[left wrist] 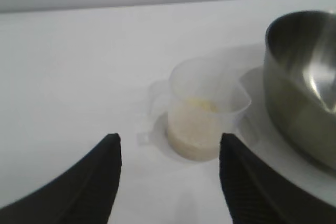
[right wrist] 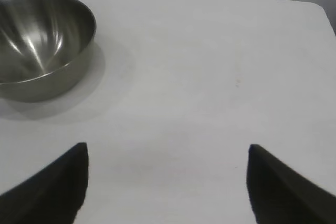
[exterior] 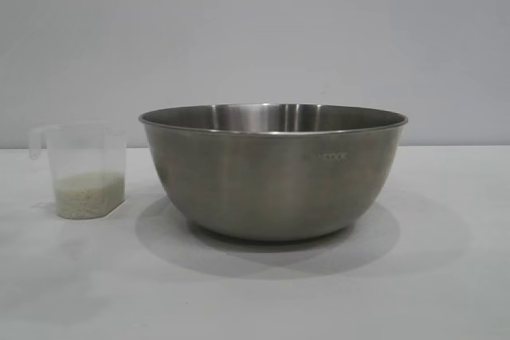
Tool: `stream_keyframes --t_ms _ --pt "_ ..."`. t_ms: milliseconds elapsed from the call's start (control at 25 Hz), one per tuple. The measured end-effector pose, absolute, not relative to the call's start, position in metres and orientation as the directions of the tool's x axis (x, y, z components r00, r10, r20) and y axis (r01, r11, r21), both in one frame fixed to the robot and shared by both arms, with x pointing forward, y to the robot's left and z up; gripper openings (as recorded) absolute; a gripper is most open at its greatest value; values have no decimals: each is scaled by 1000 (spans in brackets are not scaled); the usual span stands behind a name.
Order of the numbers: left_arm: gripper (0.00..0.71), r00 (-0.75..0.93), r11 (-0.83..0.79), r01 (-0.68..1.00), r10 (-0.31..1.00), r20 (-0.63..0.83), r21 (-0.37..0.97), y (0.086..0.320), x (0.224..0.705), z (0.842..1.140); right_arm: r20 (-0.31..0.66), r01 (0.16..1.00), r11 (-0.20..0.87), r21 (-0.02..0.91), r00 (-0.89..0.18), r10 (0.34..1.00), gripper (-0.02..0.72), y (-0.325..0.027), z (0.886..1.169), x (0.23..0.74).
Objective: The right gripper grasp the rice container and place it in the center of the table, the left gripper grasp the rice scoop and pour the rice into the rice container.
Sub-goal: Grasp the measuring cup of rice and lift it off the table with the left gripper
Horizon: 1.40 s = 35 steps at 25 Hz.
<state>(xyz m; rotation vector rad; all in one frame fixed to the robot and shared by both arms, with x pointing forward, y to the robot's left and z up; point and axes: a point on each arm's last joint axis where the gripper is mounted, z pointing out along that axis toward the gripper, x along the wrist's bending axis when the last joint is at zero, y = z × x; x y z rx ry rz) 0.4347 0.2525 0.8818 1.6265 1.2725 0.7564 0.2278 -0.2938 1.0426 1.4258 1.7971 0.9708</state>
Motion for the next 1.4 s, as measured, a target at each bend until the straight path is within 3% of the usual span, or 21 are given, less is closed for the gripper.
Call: stream_keyframes --t_ms 1400 --pt "304 274 -71 361 961 -34 930 239 512 852 -36 505 139 852 -207 978 571 -294 1043 228"
